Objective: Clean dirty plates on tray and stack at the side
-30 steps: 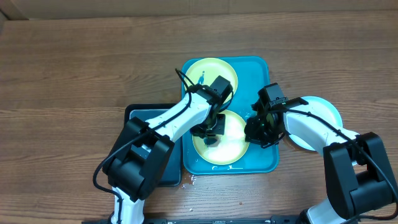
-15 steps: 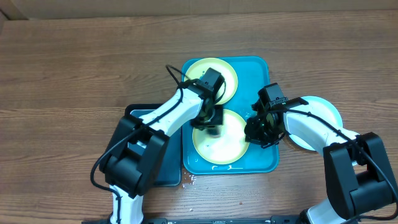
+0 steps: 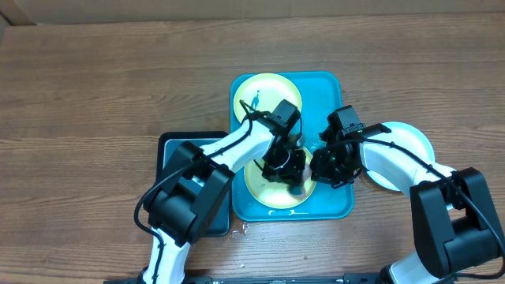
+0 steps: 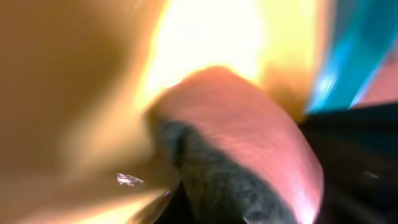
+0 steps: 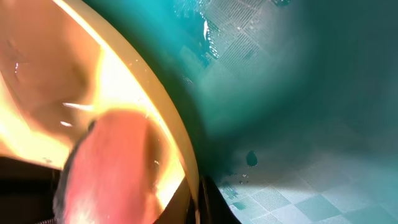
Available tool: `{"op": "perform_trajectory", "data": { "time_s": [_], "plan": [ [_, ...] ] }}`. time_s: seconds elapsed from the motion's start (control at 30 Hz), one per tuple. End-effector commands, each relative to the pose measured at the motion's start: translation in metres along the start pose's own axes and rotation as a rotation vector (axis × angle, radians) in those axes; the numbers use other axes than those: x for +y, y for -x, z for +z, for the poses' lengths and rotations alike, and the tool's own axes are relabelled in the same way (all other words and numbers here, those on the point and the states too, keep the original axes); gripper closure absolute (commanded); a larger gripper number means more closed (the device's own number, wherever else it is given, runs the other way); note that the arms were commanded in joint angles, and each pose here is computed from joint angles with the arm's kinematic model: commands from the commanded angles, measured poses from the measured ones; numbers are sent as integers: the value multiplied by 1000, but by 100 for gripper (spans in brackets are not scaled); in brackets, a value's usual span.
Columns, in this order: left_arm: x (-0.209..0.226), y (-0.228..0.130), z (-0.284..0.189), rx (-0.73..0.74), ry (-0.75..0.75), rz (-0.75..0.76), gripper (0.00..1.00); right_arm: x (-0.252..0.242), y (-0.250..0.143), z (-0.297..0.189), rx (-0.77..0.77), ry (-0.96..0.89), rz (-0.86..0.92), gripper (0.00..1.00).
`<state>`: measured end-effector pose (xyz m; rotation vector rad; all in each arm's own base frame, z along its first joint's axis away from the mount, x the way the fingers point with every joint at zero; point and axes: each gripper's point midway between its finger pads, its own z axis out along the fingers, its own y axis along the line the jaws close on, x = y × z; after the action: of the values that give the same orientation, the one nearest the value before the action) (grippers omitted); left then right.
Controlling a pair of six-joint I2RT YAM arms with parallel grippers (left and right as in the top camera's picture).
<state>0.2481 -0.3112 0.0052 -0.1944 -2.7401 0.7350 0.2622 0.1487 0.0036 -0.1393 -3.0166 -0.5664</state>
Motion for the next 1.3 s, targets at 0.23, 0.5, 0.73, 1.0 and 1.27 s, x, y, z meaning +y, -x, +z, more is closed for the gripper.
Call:
{"op": "perform_trajectory", "data": {
  "time_s": [0.23, 0.5, 0.73, 1.0, 1.27],
  "plan": [
    [113, -5, -44, -85, 560, -133, 96, -14, -9, 9, 30, -52, 26, 96],
    [161, 10, -99, -239, 947, -121, 96, -14, -9, 9, 30, -52, 26, 96],
    [154, 29, -112, -301, 900, -147, 96, -14, -9, 9, 32, -53, 26, 96],
    [70, 43, -45, -203, 283, -90, 96, -15, -10, 9, 34, -54, 28, 96],
    [5, 28, 3, -66, -20, 51, 96, -15, -10, 9, 34, -54, 28, 96]
  ]
}}
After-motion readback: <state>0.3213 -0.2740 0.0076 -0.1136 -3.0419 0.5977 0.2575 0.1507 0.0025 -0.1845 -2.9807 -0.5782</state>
